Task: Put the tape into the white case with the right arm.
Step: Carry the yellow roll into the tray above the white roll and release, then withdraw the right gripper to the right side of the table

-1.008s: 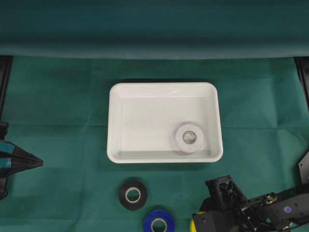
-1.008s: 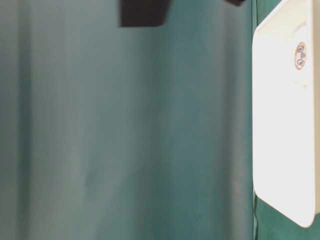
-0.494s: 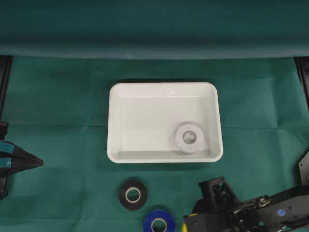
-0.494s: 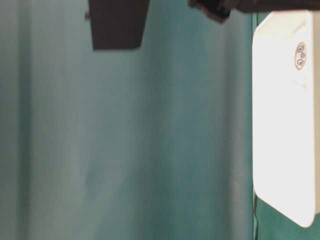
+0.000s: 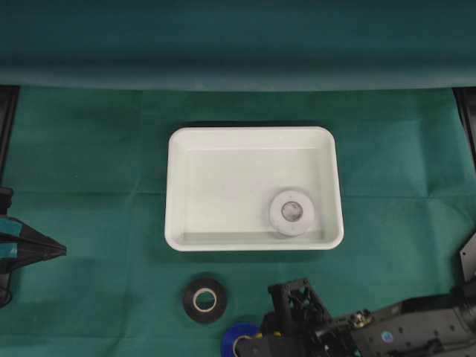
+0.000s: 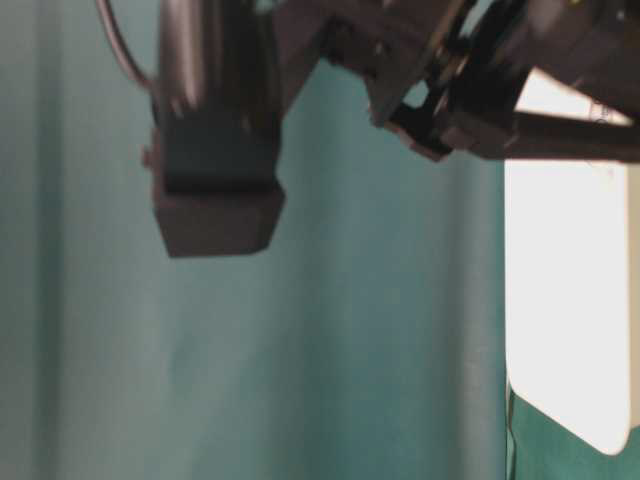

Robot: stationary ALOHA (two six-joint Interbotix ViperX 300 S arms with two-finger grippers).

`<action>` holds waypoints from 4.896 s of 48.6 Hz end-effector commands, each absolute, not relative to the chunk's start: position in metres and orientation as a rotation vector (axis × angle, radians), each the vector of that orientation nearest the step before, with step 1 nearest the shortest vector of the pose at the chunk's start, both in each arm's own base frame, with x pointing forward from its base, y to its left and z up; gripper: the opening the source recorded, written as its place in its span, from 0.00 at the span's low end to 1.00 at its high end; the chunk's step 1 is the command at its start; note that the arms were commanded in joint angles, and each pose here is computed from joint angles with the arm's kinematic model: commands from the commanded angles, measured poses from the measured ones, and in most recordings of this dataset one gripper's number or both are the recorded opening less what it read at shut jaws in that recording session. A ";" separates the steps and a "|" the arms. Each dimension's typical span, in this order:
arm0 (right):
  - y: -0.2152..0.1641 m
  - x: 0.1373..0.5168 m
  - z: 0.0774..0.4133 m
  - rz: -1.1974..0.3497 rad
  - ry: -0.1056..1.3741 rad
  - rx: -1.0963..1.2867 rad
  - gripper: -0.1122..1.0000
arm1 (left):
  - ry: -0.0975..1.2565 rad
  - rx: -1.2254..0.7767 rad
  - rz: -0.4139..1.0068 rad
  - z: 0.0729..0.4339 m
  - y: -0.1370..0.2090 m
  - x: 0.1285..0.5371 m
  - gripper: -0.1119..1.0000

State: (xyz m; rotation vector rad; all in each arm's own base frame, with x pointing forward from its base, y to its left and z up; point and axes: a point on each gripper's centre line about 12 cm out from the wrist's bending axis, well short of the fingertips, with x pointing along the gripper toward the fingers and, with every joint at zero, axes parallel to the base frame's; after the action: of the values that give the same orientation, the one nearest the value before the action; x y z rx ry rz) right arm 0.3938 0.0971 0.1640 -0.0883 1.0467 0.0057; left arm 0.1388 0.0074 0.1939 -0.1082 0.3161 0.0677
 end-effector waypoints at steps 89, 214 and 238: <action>-0.168 0.366 0.175 -0.471 1.012 0.013 0.10 | 0.297 -0.111 0.071 0.192 0.008 0.140 0.10; -0.077 0.221 0.171 -0.294 0.828 -0.087 0.63 | 0.296 -0.111 0.071 0.192 0.008 0.140 0.10; 0.001 0.202 0.176 0.006 0.713 -0.162 0.63 | 0.294 -0.113 0.071 0.192 0.008 0.140 0.10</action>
State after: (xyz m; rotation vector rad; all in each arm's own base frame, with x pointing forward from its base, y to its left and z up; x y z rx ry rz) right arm 0.2034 -0.0077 0.1732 -0.1525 0.7379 -0.0343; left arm 0.1381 0.0074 0.1879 -0.1095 0.3084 0.0683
